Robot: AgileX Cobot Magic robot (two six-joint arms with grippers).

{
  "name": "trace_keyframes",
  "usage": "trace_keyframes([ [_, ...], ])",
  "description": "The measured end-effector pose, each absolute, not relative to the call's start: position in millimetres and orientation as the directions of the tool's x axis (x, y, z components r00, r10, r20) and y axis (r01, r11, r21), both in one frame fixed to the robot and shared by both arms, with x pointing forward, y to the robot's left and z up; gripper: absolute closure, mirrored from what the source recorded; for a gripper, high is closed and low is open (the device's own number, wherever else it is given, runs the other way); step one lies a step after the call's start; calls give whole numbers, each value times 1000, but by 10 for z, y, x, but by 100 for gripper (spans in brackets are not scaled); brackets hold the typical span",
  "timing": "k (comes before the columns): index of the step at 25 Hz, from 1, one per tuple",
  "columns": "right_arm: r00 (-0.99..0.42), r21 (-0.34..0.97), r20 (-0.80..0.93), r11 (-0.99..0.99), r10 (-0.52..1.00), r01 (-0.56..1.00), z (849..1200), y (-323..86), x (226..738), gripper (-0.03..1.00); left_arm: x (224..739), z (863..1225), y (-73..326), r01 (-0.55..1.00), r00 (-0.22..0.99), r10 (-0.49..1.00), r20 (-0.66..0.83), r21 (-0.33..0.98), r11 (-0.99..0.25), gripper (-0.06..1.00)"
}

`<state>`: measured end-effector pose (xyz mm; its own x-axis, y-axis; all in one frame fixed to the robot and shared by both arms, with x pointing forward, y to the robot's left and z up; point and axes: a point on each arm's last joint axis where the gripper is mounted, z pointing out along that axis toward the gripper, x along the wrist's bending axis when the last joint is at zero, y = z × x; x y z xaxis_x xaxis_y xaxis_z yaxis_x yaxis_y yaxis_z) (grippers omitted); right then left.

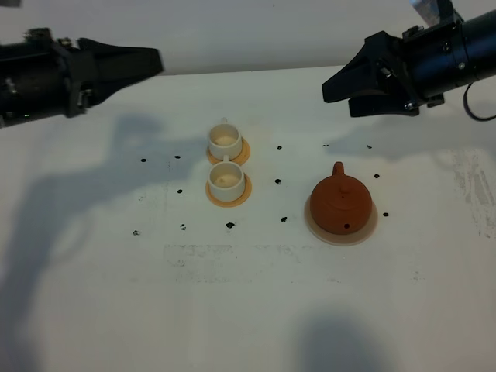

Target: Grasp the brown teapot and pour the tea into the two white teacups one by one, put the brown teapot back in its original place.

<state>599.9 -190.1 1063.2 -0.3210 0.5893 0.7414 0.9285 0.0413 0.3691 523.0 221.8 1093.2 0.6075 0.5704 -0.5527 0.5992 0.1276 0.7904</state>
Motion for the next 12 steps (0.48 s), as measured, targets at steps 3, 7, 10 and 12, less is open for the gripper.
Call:
trace_keyframes([
  [3, -320, 387, 717, 29, 619, 922, 10663, -1920, 6037, 41, 5076, 11079, 2285, 536, 612, 667, -425, 843, 45, 72],
  [7, -317, 406, 693, 13, 648, 914, 10663, -1940, 6072, 41, 4853, 11261, 2379, 486, 579, 759, -296, 874, -30, 73],
  [10, -315, 411, 690, 7, 652, 912, 10663, -1943, 6080, 41, 4702, 11322, 2452, 497, 535, 813, -229, 864, -84, 73],
  [12, -315, 413, 688, 4, 653, 911, 10663, -1944, 6084, 41, 4613, 11344, 2502, 522, 494, 845, -204, 847, -101, 73],
])
